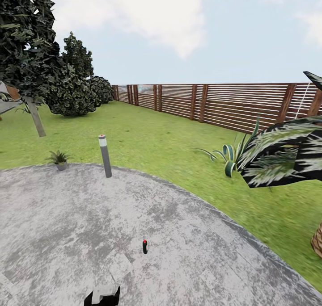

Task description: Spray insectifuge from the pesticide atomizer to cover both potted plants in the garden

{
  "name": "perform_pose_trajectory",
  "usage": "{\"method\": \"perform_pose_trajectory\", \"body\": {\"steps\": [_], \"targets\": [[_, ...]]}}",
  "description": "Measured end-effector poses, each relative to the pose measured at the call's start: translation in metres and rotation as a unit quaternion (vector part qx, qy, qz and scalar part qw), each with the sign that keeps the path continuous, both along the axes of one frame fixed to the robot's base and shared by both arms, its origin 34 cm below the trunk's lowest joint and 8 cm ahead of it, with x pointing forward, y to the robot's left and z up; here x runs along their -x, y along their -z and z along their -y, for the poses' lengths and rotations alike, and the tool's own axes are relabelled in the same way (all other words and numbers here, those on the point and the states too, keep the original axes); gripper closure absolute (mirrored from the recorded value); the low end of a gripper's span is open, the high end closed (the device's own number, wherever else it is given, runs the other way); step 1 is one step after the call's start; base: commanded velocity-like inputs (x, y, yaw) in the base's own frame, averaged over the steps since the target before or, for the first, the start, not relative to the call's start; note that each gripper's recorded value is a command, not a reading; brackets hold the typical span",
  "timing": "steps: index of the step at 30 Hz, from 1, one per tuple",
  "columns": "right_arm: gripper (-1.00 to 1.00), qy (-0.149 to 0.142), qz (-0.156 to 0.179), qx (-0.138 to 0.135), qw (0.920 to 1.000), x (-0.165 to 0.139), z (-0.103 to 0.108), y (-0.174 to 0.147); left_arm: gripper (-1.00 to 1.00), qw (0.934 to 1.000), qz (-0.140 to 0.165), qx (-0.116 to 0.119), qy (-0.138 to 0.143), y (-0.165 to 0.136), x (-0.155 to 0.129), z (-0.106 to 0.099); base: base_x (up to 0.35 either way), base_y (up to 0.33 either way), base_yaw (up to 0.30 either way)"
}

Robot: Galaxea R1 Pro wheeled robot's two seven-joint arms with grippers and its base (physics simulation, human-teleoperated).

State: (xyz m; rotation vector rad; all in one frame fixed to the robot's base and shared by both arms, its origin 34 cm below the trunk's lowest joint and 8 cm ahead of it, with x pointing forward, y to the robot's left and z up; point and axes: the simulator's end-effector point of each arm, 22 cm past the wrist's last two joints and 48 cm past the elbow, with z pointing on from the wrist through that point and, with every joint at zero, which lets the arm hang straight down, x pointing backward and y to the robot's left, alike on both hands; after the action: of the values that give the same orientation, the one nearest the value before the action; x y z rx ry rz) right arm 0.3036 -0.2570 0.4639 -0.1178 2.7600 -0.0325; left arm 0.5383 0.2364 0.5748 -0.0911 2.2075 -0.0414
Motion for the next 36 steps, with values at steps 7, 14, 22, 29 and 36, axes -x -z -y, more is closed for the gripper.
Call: {"method": "perform_pose_trajectory", "body": {"steps": [7, 14, 22, 29, 36], "targets": [[-1.0, -0.002, 0.005, 0.001, 1.0, -0.005, 0.0, -0.002, -1.0, 0.9993, 0.039, -0.002, -0.001, -0.027, -0.032, -0.002, 0.0, 0.0, 0.004], [-1.0, 0.0, 0.092, 0.004, 0.9958, -0.094, 0.002, -0.042, -1.0, 0.9894, 0.145, 0.006, 0.004, -0.131, -0.15, 0.011, 0.0, 0.0, 0.0], [-1.0, 0.012, 0.043, 0.016, 0.9988, -0.177, 0.01, -0.084, -1.0, 0.9816, 0.19, 0.014, 0.008, -0.191, -0.205, 0.022, 0.0, 0.0, 0.0], [-1.0, 0.016, 0.109, 0.016, 0.9938, -0.239, 0.011, -0.14, -1.0, 0.9788, 0.203, 0.023, 0.014, -0.204, -0.211, 0.037, 0.0, 0.0, 0.0], [-1.0, 0.016, 0.147, 0.016, 0.9888, -0.264, 0.011, -0.17, -1.0, 0.9763, 0.212, 0.019, 0.039, -0.213, -0.213, 0.058, 0.0, 0.0, 0.0]]}}
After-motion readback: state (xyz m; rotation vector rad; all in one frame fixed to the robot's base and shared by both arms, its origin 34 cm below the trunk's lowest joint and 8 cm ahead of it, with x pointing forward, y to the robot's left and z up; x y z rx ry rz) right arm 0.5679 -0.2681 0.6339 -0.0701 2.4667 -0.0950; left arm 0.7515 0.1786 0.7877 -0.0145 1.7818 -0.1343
